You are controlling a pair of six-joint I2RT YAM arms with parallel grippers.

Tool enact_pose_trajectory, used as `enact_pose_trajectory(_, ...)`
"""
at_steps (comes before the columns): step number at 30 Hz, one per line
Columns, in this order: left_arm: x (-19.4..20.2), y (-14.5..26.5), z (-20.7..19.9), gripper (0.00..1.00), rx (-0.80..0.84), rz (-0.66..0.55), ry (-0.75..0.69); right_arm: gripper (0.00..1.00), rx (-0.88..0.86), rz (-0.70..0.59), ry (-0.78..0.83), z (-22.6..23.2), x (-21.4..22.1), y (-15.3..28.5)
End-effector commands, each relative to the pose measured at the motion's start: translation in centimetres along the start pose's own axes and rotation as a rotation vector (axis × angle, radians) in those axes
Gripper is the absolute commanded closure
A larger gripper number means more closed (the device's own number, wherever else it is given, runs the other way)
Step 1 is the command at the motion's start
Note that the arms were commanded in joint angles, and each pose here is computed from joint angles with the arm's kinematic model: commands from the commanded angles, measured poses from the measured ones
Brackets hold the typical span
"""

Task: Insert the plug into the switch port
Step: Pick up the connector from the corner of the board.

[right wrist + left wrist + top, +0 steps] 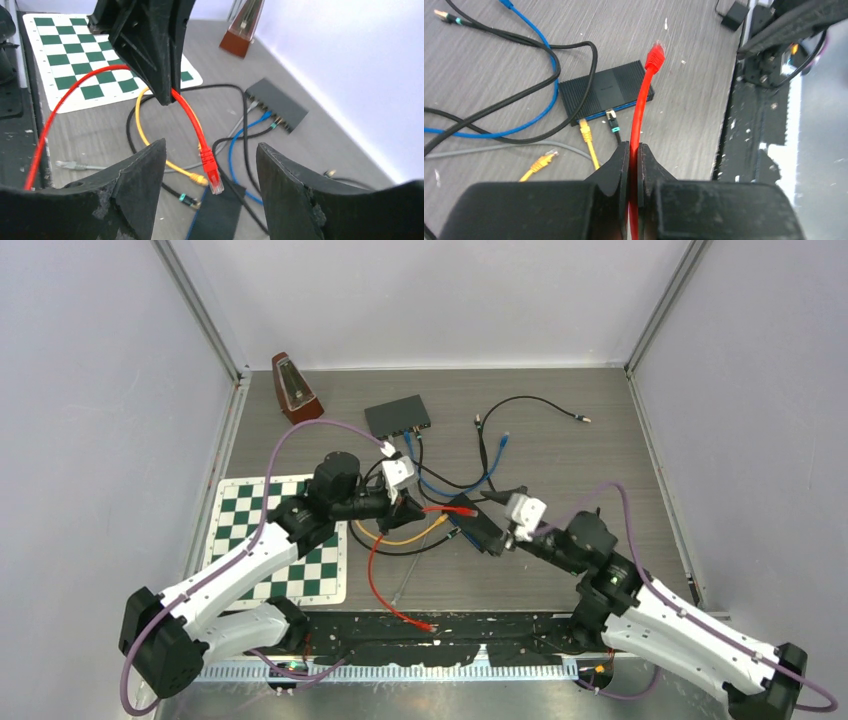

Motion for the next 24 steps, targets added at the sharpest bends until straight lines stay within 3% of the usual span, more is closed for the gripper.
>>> enact_pose_trajectory(1, -4.8, 1.5, -1.1, 1.00, -0.025, -0.162, 0.212, 0.28, 0.058, -0.225, 0.250, -1.0, -2.7, 1.5)
enact_pose_trajectory(8, -4.9, 2.3, -1.8, 1.00, -0.038, -0.141, 0.331, 0.29, -0.025, -0.073, 0.460, -2.0, -2.5, 1.4)
enact_pose_trajectory(17, -5.5, 3.5, -2.6, 1.00, -0.027, -0.164, 0.312, 0.37, -0.219, 0.057, 0.484, -1.7, -1.6, -0.1)
enact_pose_trajectory(24, -5.4, 3.6, -2.6, 1.00, -0.031, -0.177, 0.323, 0.42, -0.256, 0.054, 0.486, -1.3, -1.3, -0.4)
Point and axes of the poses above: each gripper's point midway between its finger pads, its own y axis back along the fingers, its own z axis along the line the jaws close on, x = y × z, the point moved 2 cm from there along y, back along the fingers, and after that the axes turned 3 degrees about y, right-handed, at the moved point
